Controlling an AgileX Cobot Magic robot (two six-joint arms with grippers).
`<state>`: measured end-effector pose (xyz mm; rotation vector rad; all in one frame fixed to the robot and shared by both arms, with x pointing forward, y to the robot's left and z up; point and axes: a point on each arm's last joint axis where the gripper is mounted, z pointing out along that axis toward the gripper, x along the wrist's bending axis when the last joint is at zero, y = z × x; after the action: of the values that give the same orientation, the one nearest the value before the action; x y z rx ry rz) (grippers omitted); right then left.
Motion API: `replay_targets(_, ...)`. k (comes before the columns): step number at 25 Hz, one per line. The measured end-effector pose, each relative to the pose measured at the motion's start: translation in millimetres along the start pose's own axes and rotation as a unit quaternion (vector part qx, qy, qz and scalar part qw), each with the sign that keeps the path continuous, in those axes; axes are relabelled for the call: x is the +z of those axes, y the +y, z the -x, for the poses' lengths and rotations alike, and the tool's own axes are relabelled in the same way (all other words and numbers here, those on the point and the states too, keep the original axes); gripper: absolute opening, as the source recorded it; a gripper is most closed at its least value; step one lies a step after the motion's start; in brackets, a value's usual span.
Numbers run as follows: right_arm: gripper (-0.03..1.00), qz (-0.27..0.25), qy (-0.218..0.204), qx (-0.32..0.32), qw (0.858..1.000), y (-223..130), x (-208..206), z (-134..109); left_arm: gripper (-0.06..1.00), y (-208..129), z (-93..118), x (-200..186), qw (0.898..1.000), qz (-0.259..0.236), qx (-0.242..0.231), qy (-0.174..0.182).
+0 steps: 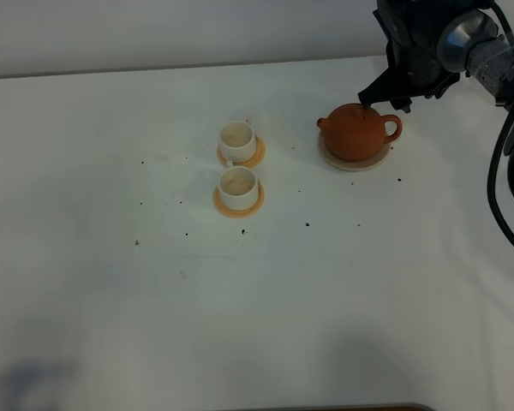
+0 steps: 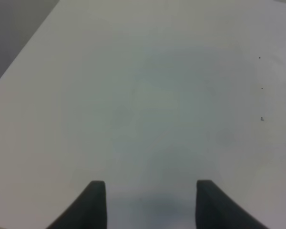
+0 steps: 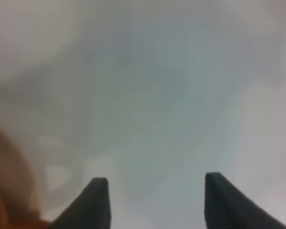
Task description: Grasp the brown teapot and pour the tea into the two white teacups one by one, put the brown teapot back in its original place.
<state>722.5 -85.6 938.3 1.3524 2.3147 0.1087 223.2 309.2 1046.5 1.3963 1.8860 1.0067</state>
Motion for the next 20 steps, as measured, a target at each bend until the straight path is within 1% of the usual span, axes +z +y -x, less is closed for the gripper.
replay_targets(3, 0.44, 0.018, 0.003, 0.004, 1.000, 4, -4, 1, 0.43, 0, 0, 0, 1.000, 0.000, 0.000, 0.000)
replay_targets(7, 0.44, 0.028, 0.034, 0.012, 0.999, 5, -4, -5, 0.43, 0, 0, 0, 1.000, 0.000, 0.000, 0.000)
replay_targets(9, 0.44, 0.028, 0.041, 0.013, 0.999, 6, -4, -6, 0.43, 0, 0, 0, 1.000, 0.000, 0.000, 0.000)
replay_targets(12, 0.44, 0.015, 0.049, 0.016, 0.999, 3, -4, -7, 0.43, 0, 0, 0, 1.000, 0.000, 0.000, 0.000)
replay_targets(20, 0.44, -0.035, 0.051, 0.015, 0.998, -6, -5, -8, 0.43, 0, 0, 0, 1.000, 0.000, 0.000, 0.000)
